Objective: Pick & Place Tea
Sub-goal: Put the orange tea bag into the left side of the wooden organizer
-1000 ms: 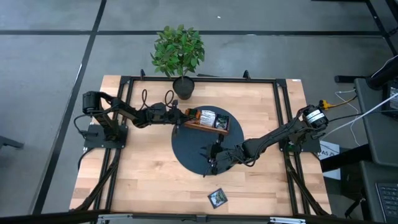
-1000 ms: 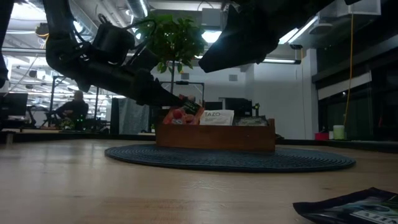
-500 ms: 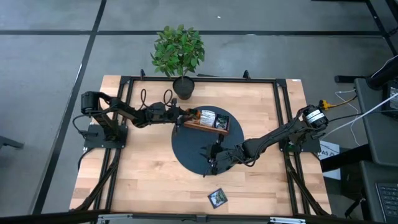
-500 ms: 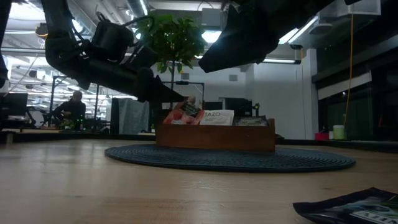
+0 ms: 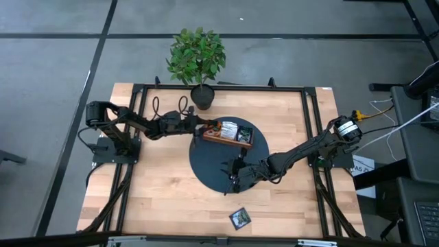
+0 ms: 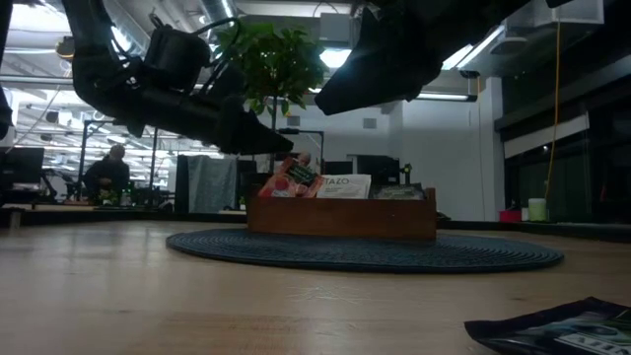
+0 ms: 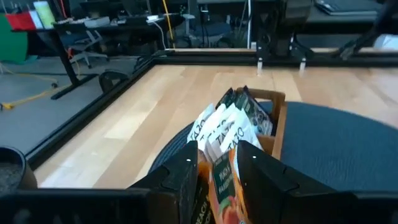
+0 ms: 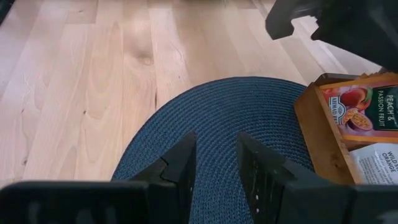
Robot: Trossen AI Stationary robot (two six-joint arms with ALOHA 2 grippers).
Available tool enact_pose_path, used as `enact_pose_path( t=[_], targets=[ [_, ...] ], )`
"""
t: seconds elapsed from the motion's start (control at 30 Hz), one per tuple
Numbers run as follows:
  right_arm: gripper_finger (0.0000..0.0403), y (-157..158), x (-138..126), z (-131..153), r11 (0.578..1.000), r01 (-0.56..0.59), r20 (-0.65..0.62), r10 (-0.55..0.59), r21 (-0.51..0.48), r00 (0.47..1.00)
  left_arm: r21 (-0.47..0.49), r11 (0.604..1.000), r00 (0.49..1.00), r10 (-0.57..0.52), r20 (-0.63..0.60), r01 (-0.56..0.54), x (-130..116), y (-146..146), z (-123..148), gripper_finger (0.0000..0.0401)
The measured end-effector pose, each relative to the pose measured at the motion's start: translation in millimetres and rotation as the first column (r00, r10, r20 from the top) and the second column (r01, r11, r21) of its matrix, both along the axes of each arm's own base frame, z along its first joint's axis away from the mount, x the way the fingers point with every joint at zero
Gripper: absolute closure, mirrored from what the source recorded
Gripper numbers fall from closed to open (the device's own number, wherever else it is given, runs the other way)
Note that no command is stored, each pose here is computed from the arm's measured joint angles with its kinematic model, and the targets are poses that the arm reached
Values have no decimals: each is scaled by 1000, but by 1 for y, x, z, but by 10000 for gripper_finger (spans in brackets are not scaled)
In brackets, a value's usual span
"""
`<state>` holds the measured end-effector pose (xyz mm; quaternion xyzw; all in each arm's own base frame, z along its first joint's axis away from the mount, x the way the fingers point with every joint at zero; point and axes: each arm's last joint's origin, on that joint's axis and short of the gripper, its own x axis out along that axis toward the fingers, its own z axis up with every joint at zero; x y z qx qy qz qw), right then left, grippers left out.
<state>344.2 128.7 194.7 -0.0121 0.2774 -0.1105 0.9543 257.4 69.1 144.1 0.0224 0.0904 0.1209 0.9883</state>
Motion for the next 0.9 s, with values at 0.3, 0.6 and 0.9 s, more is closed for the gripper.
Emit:
enact_pose_path(
  t=[0.3,0.6,0.9],
  targets=[
    [286,0,-1,1,1000,7,-2,-7,10,1000,-36,999,998,3,-68,-5,15,2,12,290],
    [286,-4,-11,24,998,0,18,1,-62,1000,-45,999,939,-45,-340,31,26,-7,36,290],
    [286,-8,-22,3,1000,5,9,-4,-30,1000,42,998,860,-18,-511,46,35,-18,83,290]
  ],
)
